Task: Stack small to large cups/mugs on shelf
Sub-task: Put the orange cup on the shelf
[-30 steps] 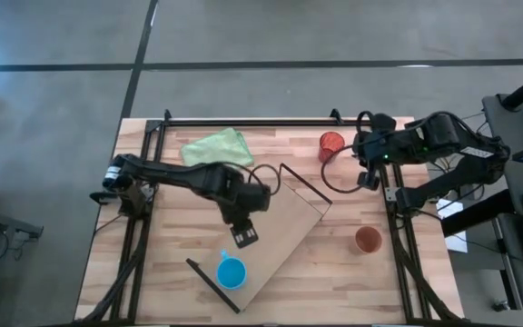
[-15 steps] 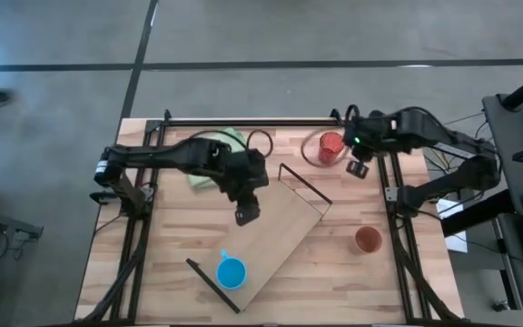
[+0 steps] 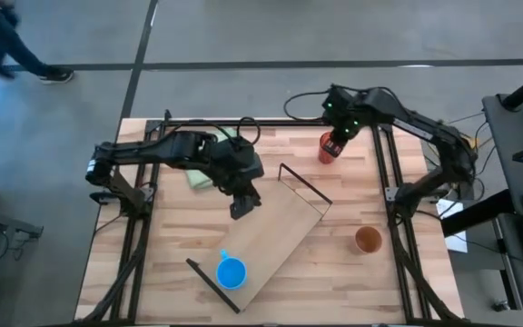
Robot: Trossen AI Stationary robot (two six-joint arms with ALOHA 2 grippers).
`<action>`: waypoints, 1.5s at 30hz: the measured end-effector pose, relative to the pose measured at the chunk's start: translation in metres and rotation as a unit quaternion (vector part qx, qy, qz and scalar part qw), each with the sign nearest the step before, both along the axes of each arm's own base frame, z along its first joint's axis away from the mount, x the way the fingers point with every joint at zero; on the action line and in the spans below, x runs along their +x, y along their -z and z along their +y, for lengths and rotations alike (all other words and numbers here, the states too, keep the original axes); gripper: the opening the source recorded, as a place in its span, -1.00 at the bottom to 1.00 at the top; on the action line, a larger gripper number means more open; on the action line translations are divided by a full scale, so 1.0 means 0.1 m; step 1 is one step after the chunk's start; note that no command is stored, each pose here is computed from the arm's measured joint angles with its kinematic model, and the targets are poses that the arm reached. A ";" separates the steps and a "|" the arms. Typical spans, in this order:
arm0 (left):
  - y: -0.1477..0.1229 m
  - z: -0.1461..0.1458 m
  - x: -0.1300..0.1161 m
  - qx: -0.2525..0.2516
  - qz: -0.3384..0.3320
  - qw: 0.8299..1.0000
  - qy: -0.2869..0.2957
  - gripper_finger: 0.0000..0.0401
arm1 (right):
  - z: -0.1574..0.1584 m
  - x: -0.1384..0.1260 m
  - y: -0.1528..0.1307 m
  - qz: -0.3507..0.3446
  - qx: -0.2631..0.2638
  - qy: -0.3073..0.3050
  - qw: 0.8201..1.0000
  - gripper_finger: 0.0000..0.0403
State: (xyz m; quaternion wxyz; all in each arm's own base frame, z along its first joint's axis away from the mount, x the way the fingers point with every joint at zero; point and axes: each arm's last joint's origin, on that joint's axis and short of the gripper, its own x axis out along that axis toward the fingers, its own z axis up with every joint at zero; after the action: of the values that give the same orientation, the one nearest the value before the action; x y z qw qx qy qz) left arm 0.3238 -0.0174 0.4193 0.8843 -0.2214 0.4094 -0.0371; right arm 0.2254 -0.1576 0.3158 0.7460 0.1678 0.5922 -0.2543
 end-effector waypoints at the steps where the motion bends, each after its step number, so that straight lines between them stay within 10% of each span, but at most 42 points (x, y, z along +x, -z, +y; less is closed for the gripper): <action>1: -0.01 0.00 0.00 0.000 -0.001 1.000 0.000 -0.61 | -0.04 0.02 0.05 0.008 0.006 0.004 1.000 -0.73; 45: 0.01 0.00 0.01 0.000 0.002 1.000 0.000 -0.61 | -0.22 0.33 0.57 0.056 0.087 0.002 0.995 -0.73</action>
State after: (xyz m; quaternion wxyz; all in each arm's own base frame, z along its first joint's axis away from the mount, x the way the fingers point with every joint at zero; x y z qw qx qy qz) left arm 0.3249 -0.0175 0.4185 0.8835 -0.2211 0.4113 -0.0368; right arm 0.2582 -0.1800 0.2587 0.6938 0.2192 0.6524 -0.2122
